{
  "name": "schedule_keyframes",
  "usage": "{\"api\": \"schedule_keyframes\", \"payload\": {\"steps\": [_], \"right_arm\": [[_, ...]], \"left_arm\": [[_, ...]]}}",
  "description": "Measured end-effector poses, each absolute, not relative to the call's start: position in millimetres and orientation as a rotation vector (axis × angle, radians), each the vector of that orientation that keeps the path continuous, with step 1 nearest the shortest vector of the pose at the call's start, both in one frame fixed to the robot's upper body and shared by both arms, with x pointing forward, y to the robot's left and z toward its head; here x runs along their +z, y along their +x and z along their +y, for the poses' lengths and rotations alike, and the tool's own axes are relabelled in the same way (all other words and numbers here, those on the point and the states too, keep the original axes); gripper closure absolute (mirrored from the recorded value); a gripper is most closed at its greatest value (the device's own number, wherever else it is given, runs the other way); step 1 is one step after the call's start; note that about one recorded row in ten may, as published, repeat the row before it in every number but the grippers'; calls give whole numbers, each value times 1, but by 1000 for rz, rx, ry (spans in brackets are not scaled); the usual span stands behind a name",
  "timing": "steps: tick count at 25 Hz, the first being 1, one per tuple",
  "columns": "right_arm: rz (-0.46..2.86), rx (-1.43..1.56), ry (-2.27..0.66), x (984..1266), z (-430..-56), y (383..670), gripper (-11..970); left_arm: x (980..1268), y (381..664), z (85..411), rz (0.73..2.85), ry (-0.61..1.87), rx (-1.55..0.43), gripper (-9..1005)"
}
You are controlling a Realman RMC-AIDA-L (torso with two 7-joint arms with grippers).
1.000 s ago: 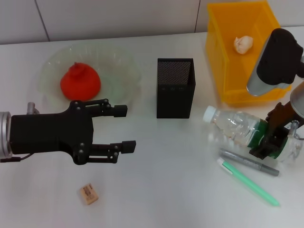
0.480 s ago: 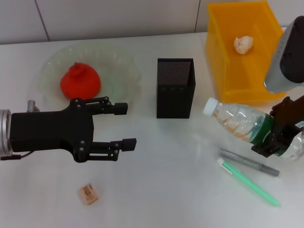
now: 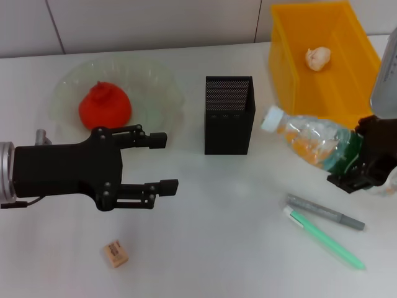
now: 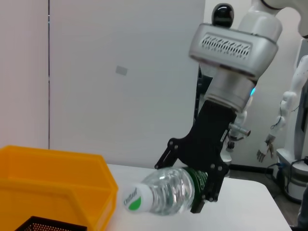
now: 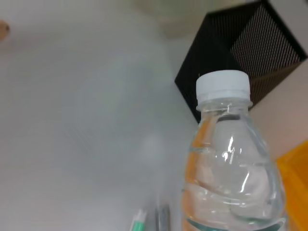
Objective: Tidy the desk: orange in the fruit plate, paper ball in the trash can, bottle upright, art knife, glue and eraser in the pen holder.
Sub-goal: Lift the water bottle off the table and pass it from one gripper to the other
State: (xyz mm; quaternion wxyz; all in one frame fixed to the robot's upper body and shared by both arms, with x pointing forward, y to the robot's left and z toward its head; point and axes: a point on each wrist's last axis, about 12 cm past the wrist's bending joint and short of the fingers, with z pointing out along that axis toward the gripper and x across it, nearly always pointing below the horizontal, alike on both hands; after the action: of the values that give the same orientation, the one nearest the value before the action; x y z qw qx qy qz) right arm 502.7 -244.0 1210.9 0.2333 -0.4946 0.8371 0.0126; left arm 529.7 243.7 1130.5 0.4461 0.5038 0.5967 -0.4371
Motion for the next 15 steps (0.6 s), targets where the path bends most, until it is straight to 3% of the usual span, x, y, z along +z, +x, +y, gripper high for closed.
{"api": "schedule_keyframes", "payload": {"steps": [15], "right_arm": [[2079,73,-1306,1241,-228,504,199]], "left_arm": [[1128,528,246,1480,1241,-1076,208]]}}
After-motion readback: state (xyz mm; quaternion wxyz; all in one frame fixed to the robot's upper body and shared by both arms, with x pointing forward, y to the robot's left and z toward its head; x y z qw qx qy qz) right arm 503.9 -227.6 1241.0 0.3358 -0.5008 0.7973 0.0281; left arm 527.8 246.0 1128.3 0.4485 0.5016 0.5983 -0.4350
